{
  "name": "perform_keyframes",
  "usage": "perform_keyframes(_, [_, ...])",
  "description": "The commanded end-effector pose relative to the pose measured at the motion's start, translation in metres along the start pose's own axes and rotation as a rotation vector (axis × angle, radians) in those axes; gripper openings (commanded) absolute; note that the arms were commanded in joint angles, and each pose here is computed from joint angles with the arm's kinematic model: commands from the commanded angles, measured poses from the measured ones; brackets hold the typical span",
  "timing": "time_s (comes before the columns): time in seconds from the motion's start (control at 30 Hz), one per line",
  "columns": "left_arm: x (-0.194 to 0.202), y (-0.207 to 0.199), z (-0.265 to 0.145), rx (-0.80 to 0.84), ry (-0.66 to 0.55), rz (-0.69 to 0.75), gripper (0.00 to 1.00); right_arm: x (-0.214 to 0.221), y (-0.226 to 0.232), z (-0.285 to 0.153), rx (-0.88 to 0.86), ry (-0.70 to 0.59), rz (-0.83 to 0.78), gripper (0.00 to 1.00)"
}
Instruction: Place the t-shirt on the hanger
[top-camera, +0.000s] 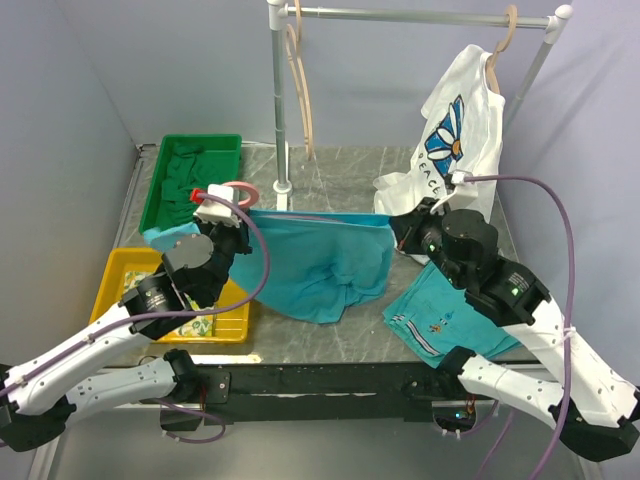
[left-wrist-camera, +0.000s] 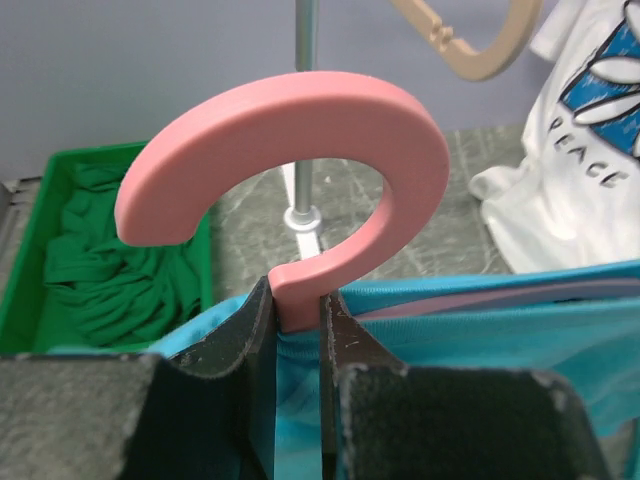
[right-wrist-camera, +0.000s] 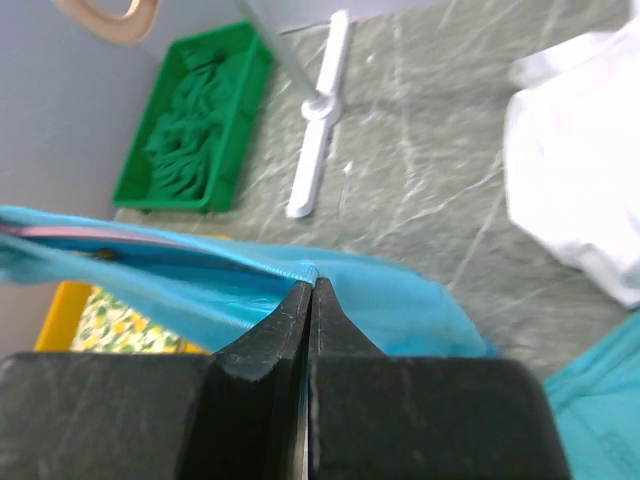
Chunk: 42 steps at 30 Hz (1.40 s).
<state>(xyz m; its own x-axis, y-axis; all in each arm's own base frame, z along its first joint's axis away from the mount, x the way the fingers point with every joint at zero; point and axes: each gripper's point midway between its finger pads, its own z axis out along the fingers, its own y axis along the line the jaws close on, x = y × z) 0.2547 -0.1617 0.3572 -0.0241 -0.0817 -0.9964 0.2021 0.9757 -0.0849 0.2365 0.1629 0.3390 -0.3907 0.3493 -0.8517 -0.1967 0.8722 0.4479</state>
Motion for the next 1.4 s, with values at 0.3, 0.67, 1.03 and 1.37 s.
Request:
perform_keyframes(0.3, [-0.033,0.005,-0.001,-0.042,-0.048,0.114,0.01,-0.026,0.063,0.003,-0.084,0.04,-0.182,0.0])
perform_keyframes(0.67, [-0.042,-0.019,0.005,0.015,-0.101,-0.149,0.01,-0.054,0.145,0.007,-0.228,0.027,-0.194,0.0])
perform_keyframes(1.03, [-0.026,-0.039,-0.022,0.267,-0.064,-0.067,0.01,-0.069,0.14,0.031,-0.263,0.057,-0.255,0.04])
perform_keyframes(1.37, [-0.027,-0.039,-0.043,0.373,-0.051,0.014,0.01,-0.037,0.166,0.068,-0.337,0.181,-0.319,0.06])
